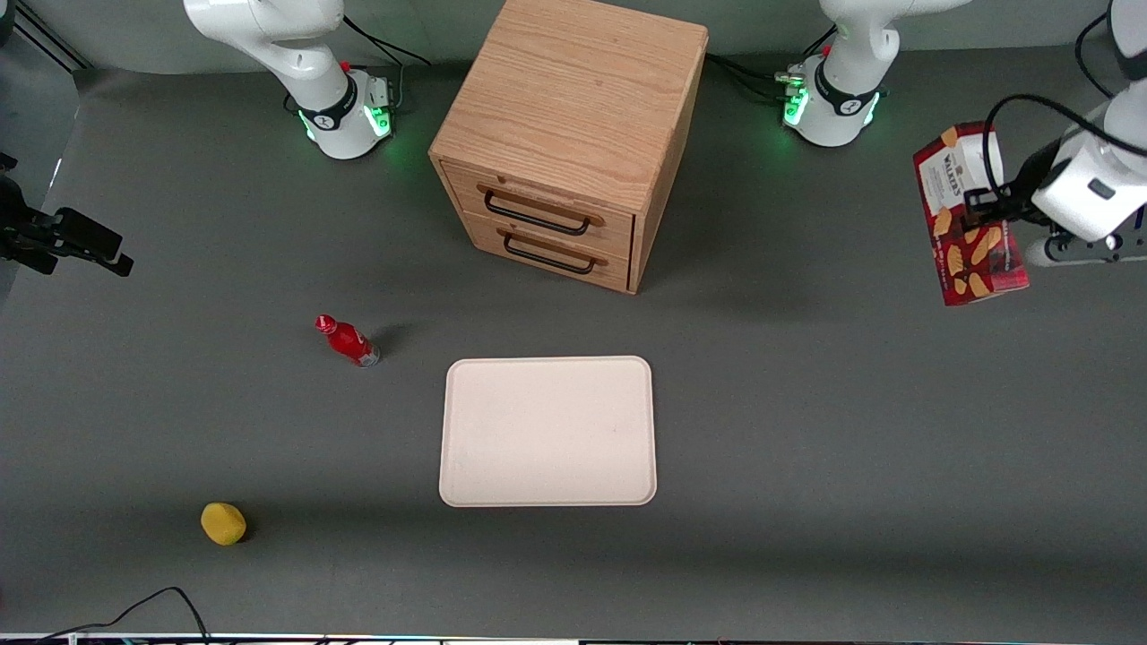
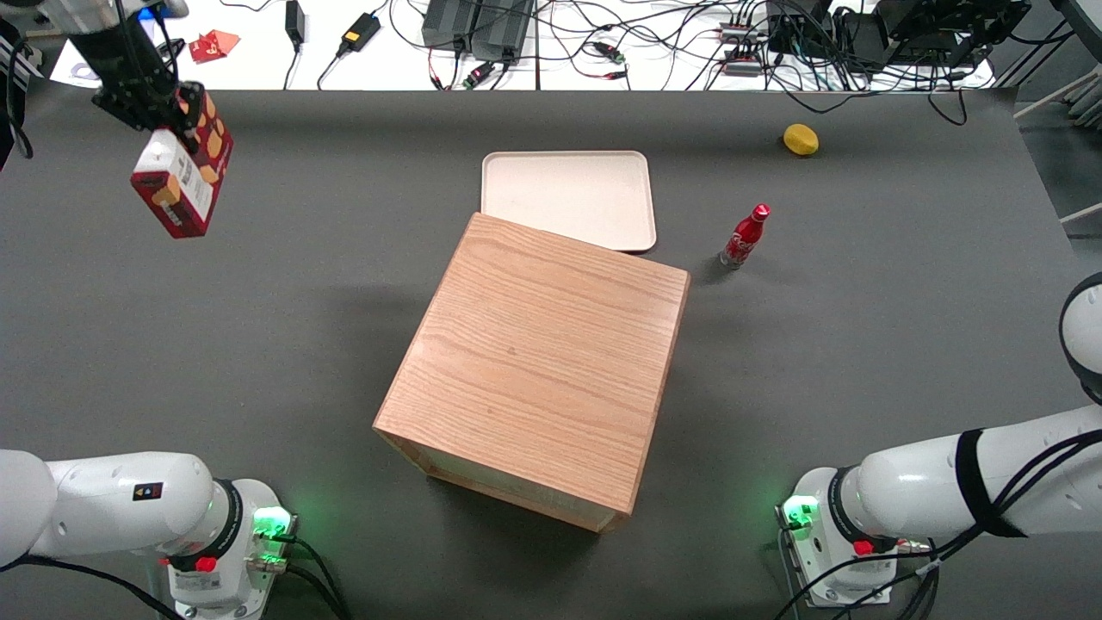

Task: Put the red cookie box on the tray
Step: 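Carry the held cookie box over to the cream tray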

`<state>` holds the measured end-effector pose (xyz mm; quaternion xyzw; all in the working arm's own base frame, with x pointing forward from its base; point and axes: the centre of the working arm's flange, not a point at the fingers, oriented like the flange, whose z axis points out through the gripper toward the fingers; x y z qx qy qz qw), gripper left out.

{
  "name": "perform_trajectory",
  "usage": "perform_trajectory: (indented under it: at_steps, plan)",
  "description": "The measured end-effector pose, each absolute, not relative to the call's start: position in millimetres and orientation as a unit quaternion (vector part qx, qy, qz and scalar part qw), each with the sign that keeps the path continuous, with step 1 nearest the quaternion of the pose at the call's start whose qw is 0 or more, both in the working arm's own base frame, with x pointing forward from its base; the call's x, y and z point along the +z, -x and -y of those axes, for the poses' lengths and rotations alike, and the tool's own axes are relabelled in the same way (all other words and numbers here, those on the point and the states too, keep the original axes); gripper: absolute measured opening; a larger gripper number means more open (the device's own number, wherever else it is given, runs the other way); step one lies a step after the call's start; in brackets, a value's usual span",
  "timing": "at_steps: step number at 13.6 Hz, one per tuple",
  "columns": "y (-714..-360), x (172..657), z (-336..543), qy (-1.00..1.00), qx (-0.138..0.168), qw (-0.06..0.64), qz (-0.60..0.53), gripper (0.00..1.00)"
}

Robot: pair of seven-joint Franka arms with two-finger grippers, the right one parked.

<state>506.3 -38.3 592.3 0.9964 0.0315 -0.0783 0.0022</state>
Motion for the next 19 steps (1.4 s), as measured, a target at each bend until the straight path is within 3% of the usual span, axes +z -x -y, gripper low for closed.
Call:
perform_trajectory:
  at_steps: [3, 7, 10, 19]
  plan:
    - [-510.5, 614.2, 62.8, -0.997, -0.065, 0.026, -0.044, 0.19]
    - [-536.6, 602.3, 163.9, -0.991, -0.054, 0.057, -0.111, 0.19]
    - [-561.0, 575.6, 240.4, -0.982, -0.041, 0.086, -0.166, 0.19]
    - [-601.2, 460.2, 394.1, -0.983, 0.026, 0.024, -0.180, 0.19]
